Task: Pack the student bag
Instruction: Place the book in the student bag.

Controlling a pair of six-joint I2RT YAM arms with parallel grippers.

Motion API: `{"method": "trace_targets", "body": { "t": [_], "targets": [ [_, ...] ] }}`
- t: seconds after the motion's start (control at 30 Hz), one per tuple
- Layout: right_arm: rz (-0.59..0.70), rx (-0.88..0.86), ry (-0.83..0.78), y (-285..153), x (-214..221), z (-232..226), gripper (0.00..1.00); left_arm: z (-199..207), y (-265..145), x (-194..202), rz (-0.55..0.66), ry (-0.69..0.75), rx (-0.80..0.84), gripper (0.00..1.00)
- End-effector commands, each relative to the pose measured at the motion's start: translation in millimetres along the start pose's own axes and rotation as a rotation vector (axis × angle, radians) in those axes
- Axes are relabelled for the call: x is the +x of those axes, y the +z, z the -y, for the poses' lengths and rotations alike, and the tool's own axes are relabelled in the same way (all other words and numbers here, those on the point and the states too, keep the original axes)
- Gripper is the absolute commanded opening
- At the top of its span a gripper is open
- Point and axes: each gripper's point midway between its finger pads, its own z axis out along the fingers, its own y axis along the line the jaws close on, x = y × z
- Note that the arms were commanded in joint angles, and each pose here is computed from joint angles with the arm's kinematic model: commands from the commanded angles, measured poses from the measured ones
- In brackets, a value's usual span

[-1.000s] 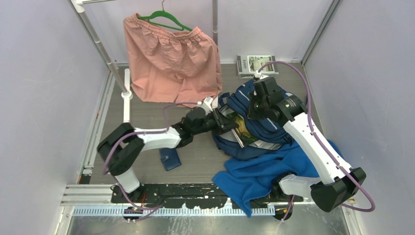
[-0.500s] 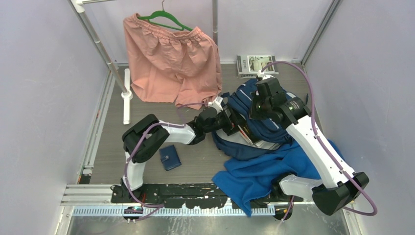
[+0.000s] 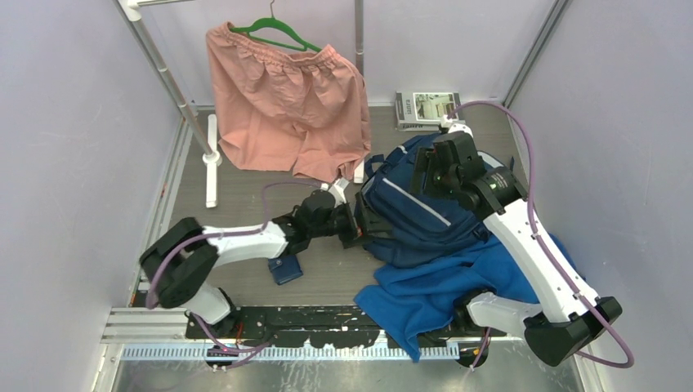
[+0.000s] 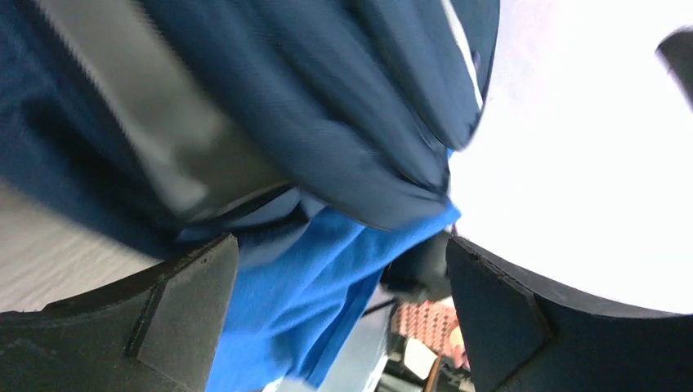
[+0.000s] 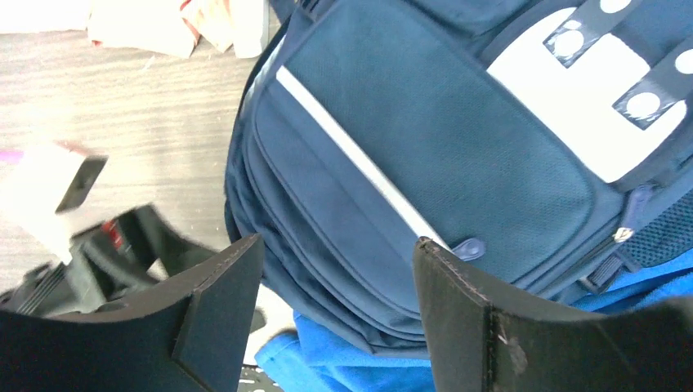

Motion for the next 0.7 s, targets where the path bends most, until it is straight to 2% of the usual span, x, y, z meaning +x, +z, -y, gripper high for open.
{"method": "trace_targets", "body": {
  "t": [0.0,0.13,0.23,0.37,0.53,0.67],
  "targets": [
    [0.138,0.026,0.059,-9,-39,6,0.72,-8,-45,18,-0.045,0.106,-0.061,0.98],
    [0.124,-0.025,0.136,30,-64,-2,0.72,-19,-83,11,-0.012,0.297,-0.197,0.99],
    [0.102,-0.045,0.222,74,-92,-5,0.71,-7,-103,-3,0.038,0.417,-0.234,1.0],
    [0.09,-0.042,0.346,130,-130,-7,0.69,10,-120,-14,0.094,0.453,-0.232,1.0],
    [0.059,-0.102,0.664,207,-165,7,0.63,22,-138,-25,0.14,0.486,-0.252,1.0],
    [0.082,-0.035,0.839,251,-184,31,0.59,22,-155,-40,0.204,0.527,-0.305,1.0]
  ]
}}
